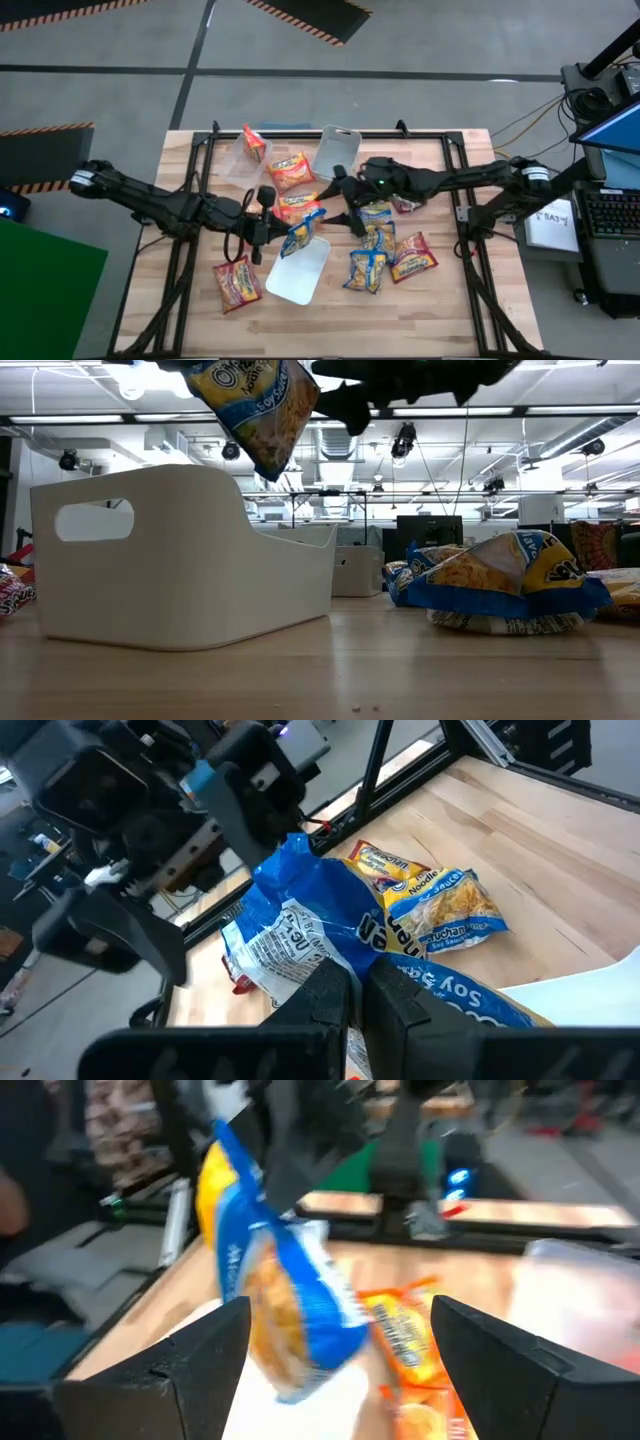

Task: Sort Maruchan noodles
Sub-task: Put the blue noodle pack into the white bin

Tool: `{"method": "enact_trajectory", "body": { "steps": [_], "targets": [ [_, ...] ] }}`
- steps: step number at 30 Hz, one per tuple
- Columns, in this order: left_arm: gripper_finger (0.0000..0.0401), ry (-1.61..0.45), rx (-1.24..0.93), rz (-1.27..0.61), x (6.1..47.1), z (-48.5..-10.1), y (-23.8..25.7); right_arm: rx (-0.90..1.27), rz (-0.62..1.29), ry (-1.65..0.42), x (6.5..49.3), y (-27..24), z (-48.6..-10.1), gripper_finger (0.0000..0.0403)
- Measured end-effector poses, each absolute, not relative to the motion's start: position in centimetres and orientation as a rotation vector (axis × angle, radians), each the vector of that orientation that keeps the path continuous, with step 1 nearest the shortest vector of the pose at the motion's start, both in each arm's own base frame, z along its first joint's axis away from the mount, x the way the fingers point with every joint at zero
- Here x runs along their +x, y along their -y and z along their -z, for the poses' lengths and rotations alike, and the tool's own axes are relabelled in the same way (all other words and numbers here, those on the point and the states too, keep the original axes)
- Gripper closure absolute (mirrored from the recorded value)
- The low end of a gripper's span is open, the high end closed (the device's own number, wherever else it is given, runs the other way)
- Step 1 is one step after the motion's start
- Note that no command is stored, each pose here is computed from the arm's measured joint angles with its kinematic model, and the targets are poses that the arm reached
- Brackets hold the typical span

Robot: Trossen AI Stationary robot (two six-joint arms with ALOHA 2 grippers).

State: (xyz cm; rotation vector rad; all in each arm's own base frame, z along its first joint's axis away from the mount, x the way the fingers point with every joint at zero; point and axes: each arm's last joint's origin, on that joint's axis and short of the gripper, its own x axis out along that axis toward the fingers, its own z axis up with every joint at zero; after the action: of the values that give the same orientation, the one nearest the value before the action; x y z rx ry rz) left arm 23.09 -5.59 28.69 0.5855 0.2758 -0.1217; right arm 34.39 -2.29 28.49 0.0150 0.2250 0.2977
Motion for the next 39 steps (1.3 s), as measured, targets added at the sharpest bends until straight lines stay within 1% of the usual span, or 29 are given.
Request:
{"method": "enact_trajectory", "body": {
  "steps": [8, 12, 16, 19, 23, 26, 29, 35, 39],
  "targets": [
    [0.0401, -0.266, 0.586, 0.119, 23.1, -28.8, 5.6, 0.013, -0.455, -0.280, 37.9, 2.2, -29.0, 0.0122],
    [0.0401, -0.265, 0.585, 0.115, 23.1, -28.8, 5.5, 0.026, -0.505, -0.294, 39.1, 2.2, -28.7, 0.0144],
    [0.0401, -0.267, 0.586, 0.111, 23.1, -28.8, 5.5, 0.030, -0.520, -0.322, 39.6, 2.2, -28.6, 0.0191],
    [0.0401, -0.269, 0.587, 0.103, 23.1, -28.8, 5.5, 0.043, -0.519, -0.339, 39.6, 2.2, -28.7, 0.0240],
    [0.0394, -0.288, 0.594, 0.016, 23.1, -28.9, 5.2, 0.065, -0.512, -0.350, 39.5, 2.3, -28.8, 0.0307],
    [0.0371, -0.292, 0.598, -0.009, 22.7, -29.1, 5.1, 0.069, -0.510, -0.358, 39.3, 2.3, -28.9, 0.0346],
    [0.0335, -0.292, 0.603, -0.033, 22.0, -29.6, 4.8, 0.104, -0.503, -0.366, 39.2, 2.2, -29.0, 0.0368],
    [0.0255, -0.319, 0.620, -0.159, 19.4, -30.9, 3.7, 0.262, -0.459, -0.409, 39.2, 2.1, -29.0, 0.0374],
    [0.0219, -0.346, 0.624, -0.203, 17.4, -31.3, 3.1, 0.359, -0.408, -0.448, 39.3, 1.4, -28.9, 0.0371]
  ]
}}
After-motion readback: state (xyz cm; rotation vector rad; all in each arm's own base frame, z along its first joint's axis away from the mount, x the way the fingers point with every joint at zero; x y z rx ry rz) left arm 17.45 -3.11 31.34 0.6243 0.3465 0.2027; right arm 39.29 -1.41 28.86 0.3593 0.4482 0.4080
